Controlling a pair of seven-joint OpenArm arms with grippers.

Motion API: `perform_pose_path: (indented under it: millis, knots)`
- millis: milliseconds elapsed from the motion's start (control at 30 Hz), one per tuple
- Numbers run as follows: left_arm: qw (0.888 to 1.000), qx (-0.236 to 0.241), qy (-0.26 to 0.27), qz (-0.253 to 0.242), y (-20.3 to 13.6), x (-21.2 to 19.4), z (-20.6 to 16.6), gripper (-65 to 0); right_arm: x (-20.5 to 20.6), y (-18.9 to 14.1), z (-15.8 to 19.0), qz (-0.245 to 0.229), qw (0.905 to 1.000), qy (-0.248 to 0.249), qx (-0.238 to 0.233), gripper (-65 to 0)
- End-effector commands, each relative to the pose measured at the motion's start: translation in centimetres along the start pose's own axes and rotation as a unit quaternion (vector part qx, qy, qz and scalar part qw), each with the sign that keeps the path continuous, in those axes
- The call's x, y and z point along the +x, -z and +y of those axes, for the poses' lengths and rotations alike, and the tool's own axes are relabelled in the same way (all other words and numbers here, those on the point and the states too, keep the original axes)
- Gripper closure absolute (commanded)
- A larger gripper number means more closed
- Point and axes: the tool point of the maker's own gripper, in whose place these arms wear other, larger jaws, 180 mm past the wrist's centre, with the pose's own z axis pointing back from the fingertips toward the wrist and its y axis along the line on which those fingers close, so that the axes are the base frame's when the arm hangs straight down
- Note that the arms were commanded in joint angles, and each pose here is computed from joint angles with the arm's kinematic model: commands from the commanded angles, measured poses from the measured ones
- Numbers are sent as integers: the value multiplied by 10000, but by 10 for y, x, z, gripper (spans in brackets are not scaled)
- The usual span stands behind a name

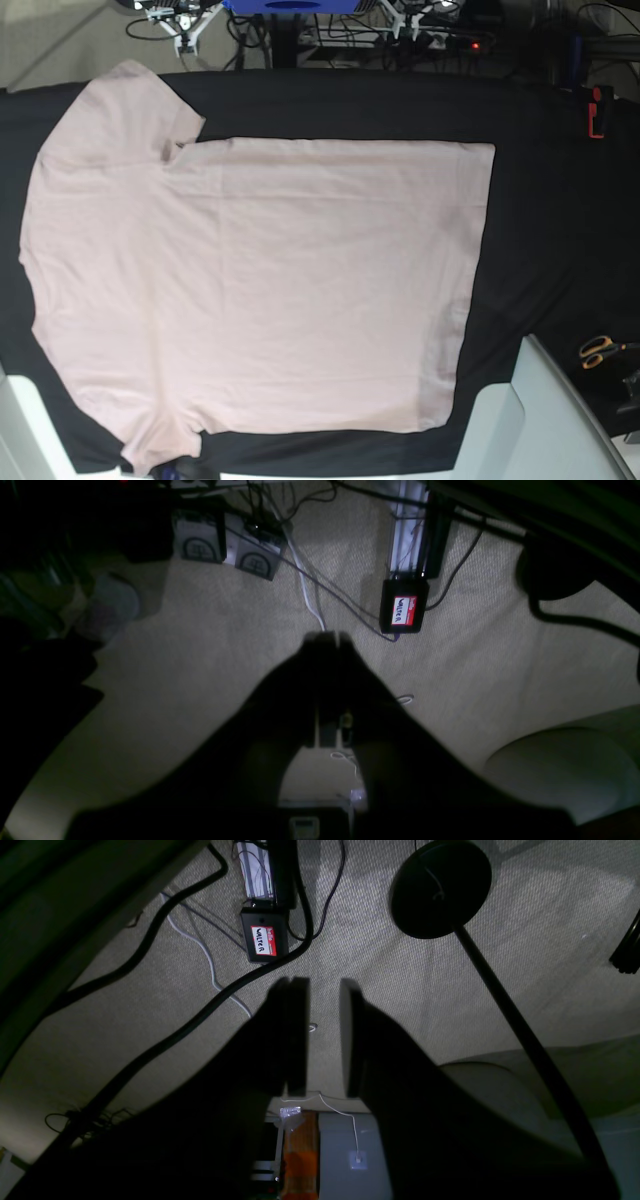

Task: Fold the T-shirt properly
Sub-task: 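Move both grippers down toward the shirt's shoulder corners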

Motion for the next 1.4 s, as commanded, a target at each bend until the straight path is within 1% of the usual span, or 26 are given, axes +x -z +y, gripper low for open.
perform_pose_path:
  millis: [0, 100, 200, 233, 267, 300, 367, 567, 800, 900, 967, 1033, 1100, 1233, 1367]
  knots:
    - [10000, 28, -7, 75, 0, -7, 1, 0, -1, 0, -2, 31, 10000, 14, -24, -105]
    - [9999, 25, -3, 129, -2, -18, 1, 0, -1, 0, -2, 39, 10000, -9, -26, -104]
    - [10000, 20, 9, -17, -3, -15, 0, 0, -5, 0, -3, 70, 10000, -17, -32, -92]
    - [10000, 19, 13, -94, -4, -12, 0, 0, -5, 0, -3, 70, 10000, -24, -33, -66]
    - [9999, 18, 17, -155, -5, -10, 0, 0, -6, 0, -3, 77, 10000, -24, -33, -21]
    - [9998, 9, 19, -178, -5, -9, -1, 0, -7, 0, -3, 85, 10000, -17, -33, 0]
    - [9999, 9, 20, -163, -5, -10, 0, 0, -10, 0, -3, 78, 10000, 29, -30, -11]
    - [9998, 12, 38, -170, -5, -10, 1, 0, -5, -1, -1, -61, 10000, 32, -26, 0]
    - [9997, 12, 148, -190, -6, -9, 1, 0, -7, -1, -3, -45, 10000, 39, -34, 0]
    - [9996, 109, 94, -243, -6, -6, 14, 0, -15, -1, -2, 147, 9999, 47, -26, 0]
    - [9990, 183, 125, -387, -11, -10, 24, 0, -17, -3, -3, 147, 9998, 111, -35, 0]
    - [9965, 245, 247, -764, -20, -8, 34, 0, -23, -9, -10, 85, 9984, 562, -45, 0]
    - [9943, 309, 330, -969, -29, -14, 43, 0, -22, -20, -27, 57, 9964, 841, -100, 0]
    - [9893, 437, 534, -1283, -52, -19, 65, 0, -20, -55, -50, 103, 9957, 918, 70, 0]
    - [9832, 415, 709, -1629, -78, -17, 66, 0, -23, -88, -83, 41, 9928, 1176, -220, 0]
